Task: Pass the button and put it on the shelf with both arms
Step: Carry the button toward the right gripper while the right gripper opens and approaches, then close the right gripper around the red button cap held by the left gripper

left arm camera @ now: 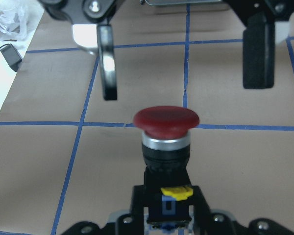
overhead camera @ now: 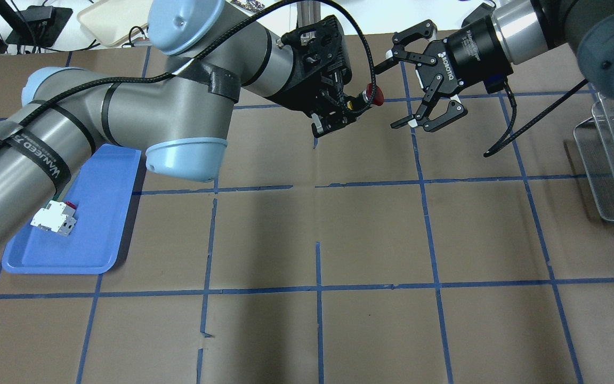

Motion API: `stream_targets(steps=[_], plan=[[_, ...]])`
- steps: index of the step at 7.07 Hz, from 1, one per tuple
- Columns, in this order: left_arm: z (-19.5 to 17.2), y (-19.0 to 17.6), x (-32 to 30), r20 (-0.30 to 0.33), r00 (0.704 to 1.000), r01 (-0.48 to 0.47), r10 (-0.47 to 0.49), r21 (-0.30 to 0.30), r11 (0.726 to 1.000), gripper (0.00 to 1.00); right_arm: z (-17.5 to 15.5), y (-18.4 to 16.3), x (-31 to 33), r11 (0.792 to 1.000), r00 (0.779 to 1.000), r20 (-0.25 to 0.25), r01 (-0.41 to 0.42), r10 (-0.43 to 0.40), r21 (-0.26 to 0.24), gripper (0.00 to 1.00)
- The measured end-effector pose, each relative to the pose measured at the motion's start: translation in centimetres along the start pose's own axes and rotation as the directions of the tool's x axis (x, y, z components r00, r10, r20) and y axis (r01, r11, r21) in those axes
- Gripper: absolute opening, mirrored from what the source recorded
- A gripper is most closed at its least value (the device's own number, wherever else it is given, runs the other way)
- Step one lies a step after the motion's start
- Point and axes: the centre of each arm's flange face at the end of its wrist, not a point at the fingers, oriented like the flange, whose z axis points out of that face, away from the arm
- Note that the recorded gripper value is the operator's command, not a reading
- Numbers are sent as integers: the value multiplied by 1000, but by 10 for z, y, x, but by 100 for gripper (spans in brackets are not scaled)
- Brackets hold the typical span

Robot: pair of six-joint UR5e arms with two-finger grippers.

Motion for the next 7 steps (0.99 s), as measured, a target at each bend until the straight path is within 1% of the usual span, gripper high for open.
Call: stream_targets(steps=[2,4,6,7], plan=[[1,-8,7,-6,1000,-8,8,9,1000,0,2,-1,-2,1000,1000,6,-12,12,-7,100],[2,-14,11,-8,1000,-17,17,12,1000,0,3,0,-4,999,999,22,-27,28,-29,100],[1,-15,12,-8,1000,-18,18,14,1000,0,4,-2,-5,999,999,24,-25,26,-30,99],[1,-15,13,-8,1000,-18,19,14,1000,0,4,-2,-5,999,999,23,-25,26,-26,93]])
